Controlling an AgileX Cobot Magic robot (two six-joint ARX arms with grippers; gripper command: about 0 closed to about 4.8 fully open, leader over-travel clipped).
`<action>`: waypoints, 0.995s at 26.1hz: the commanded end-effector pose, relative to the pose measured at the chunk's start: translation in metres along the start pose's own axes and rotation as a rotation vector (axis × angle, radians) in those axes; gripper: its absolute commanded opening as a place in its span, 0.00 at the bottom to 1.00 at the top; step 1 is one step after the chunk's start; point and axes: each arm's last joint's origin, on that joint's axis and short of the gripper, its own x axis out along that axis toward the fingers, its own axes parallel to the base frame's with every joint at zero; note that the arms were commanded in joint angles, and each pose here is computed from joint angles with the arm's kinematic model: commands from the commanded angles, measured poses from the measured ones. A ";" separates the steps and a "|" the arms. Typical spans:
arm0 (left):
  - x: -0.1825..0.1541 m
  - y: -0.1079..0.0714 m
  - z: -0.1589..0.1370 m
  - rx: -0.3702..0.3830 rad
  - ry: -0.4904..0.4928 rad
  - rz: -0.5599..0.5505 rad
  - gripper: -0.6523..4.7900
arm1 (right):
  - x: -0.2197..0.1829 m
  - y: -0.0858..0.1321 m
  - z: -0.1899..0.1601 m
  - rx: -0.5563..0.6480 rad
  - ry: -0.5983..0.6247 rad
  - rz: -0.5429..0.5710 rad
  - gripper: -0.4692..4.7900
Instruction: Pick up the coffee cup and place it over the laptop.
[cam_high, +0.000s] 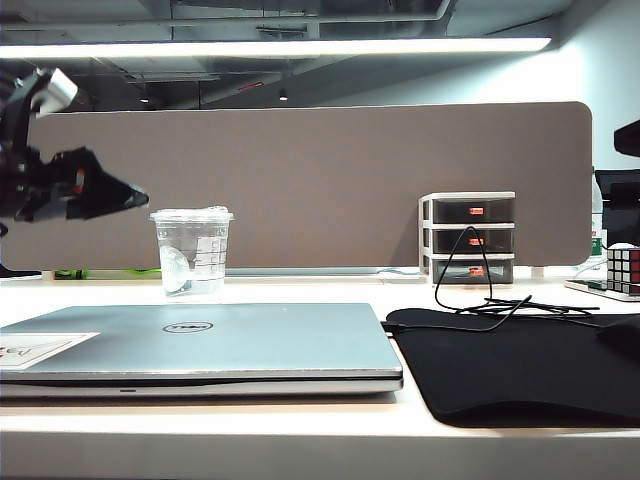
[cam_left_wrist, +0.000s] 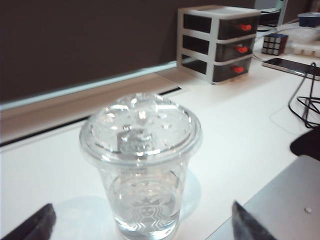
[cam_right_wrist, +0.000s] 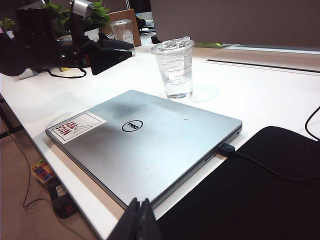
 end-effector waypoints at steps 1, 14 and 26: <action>0.021 0.017 -0.011 -0.036 0.015 -0.106 1.00 | 0.000 0.000 -0.001 0.005 0.003 0.001 0.08; 0.056 0.046 -0.027 -0.049 0.025 -0.180 1.00 | 0.000 0.000 -0.001 0.005 0.002 -0.003 0.08; 0.080 0.064 -0.029 -0.061 0.013 -0.316 1.00 | 0.000 0.000 -0.002 0.011 0.010 -0.004 0.08</action>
